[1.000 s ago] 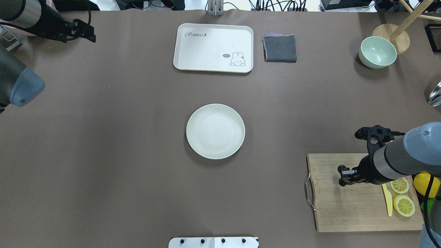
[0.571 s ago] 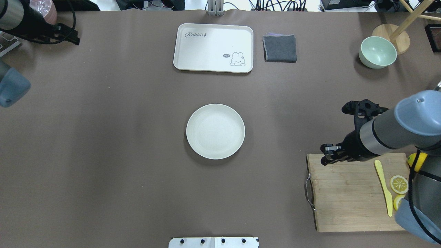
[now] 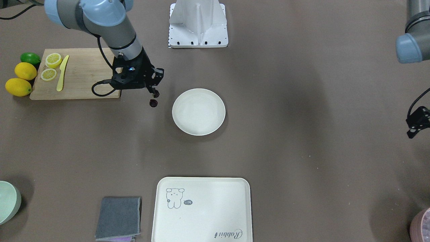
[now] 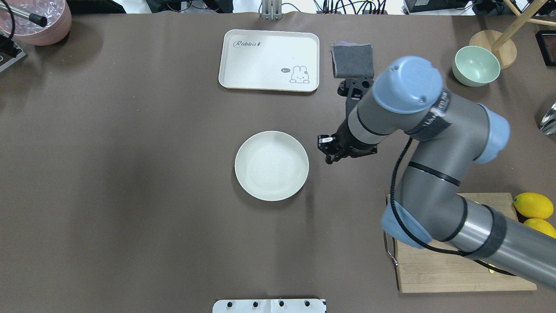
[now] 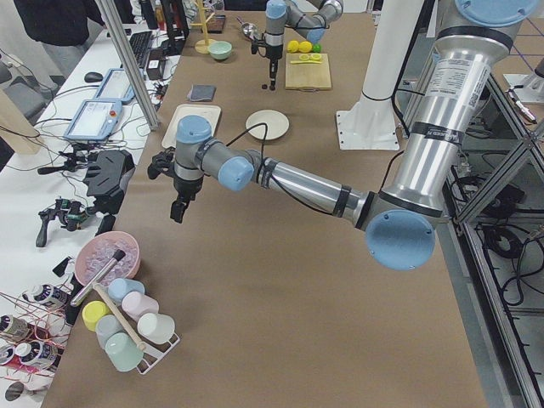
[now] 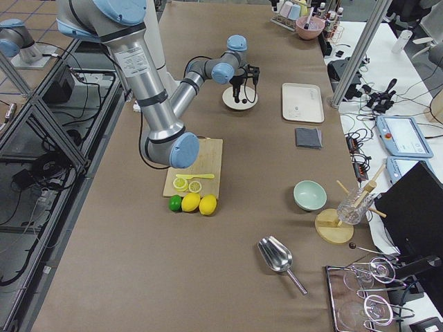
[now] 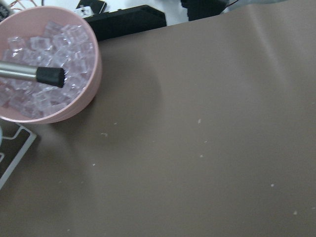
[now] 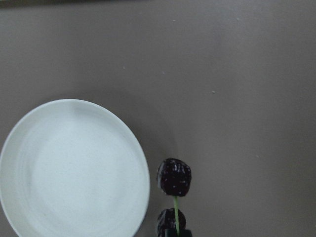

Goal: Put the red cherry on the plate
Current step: 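Carry the cherries with the right gripper and lower them onto the plate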

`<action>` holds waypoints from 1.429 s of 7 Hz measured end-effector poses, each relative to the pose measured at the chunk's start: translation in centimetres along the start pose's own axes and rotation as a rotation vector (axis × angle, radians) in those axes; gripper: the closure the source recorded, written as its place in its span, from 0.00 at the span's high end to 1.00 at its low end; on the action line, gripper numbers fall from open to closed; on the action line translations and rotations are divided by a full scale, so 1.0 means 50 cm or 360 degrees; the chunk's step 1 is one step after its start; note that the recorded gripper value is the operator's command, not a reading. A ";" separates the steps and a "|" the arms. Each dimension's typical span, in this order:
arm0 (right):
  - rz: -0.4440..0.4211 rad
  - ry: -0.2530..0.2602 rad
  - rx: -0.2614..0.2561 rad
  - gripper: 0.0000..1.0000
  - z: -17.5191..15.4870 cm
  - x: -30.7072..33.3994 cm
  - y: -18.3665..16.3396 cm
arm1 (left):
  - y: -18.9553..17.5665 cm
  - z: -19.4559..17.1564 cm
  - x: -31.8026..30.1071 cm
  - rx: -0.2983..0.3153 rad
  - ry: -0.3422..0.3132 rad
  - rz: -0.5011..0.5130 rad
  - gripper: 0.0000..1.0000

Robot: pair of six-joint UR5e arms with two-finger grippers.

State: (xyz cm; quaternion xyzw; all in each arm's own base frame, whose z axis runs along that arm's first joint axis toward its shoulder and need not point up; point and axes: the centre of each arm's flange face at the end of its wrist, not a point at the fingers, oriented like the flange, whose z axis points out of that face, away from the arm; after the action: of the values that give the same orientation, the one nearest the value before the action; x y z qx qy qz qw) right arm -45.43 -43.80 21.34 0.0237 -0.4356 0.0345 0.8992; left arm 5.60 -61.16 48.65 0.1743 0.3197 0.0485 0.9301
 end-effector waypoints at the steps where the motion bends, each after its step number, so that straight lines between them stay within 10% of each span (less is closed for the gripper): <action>1: -0.0019 0.0018 0.0035 0.00 0.025 -0.076 -0.019 | 0.034 -0.008 -0.072 -0.0015 -0.0037 0.0024 0.98; 5: -0.0121 0.0088 0.0019 0.08 0.199 -0.223 0.049 | 0.091 -0.019 -0.165 -0.0037 -0.0081 0.0004 0.98; 6: -0.0135 0.0086 0.0020 0.96 0.214 -0.230 0.064 | 0.094 -0.024 -0.174 -0.0034 -0.0086 -0.0008 0.98; 10: -0.0115 0.0037 0.0046 1.00 0.179 -0.234 0.041 | 0.137 -0.031 -0.220 -0.0052 -0.0041 -0.0068 0.98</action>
State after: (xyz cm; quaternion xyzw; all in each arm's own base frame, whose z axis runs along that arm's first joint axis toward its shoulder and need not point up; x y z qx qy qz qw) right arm -59.84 -42.91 17.70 0.0520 -0.4234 0.0086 0.9044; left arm -3.90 -56.53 56.30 0.1526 0.3107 0.0315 0.9376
